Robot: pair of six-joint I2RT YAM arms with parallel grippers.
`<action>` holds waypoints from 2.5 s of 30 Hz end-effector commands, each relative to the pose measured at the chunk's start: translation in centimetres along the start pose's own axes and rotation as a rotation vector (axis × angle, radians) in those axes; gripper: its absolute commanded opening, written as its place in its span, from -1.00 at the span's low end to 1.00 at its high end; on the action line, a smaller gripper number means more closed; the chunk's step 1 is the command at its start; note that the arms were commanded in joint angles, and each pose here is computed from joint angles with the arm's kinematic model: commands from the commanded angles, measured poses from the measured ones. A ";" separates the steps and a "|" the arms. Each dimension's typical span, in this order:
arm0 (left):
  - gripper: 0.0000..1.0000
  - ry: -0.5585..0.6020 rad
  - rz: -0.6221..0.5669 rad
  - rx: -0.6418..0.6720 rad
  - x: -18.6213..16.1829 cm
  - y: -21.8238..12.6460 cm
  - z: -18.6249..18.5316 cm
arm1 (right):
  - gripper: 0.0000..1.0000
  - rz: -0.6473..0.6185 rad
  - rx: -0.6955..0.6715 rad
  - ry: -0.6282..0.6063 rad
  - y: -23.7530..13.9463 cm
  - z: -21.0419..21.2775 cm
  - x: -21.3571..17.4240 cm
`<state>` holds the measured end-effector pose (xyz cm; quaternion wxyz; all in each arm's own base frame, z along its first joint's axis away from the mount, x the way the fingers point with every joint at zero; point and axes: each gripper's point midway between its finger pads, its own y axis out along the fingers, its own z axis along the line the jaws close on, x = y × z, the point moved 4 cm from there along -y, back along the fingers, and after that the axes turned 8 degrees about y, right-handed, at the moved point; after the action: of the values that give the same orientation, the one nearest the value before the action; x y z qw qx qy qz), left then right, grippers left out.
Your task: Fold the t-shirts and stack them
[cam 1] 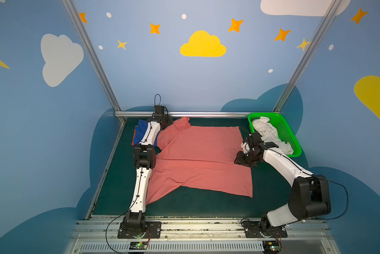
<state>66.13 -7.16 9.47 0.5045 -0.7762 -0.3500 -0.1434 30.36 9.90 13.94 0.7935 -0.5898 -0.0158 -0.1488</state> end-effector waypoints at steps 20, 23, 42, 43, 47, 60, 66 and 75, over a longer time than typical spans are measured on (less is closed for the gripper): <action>0.31 0.065 -0.133 -0.012 4.1 -4.4 -2.5 | 0.00 0.014 0.019 -0.018 -0.1 1.3 0.0; 0.54 0.080 -0.171 -0.001 5.3 -6.3 -3.2 | 0.01 -0.006 0.042 -0.054 -1.1 2.7 -0.2; 0.22 0.250 0.178 0.327 -8.6 -25.1 -2.9 | 0.00 0.008 0.200 -0.217 -1.5 9.3 -4.8; 0.20 0.254 0.209 0.338 -10.8 -25.6 -2.6 | 0.01 0.006 0.195 -0.218 -1.6 9.1 -5.0; 0.20 0.229 0.335 0.332 -18.0 -26.8 -1.7 | 0.01 -0.005 0.188 -0.220 -1.9 8.2 -5.7; 0.20 0.224 0.590 0.427 -27.3 -24.9 0.9 | 0.03 -0.037 0.160 -0.194 -2.8 6.3 -7.2; 0.01 0.260 0.662 0.434 -29.4 -24.4 1.2 | 0.03 -0.042 0.153 -0.187 -3.0 5.8 -7.5; -0.04 0.251 0.712 0.460 -31.4 -24.2 2.4 | 0.03 -0.043 0.160 -0.186 -2.9 5.9 -7.5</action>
<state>27.15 -11.69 7.26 0.7180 -0.6955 -0.0244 0.0161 23.75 16.59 17.02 0.8313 -0.5326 -0.1173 -0.1072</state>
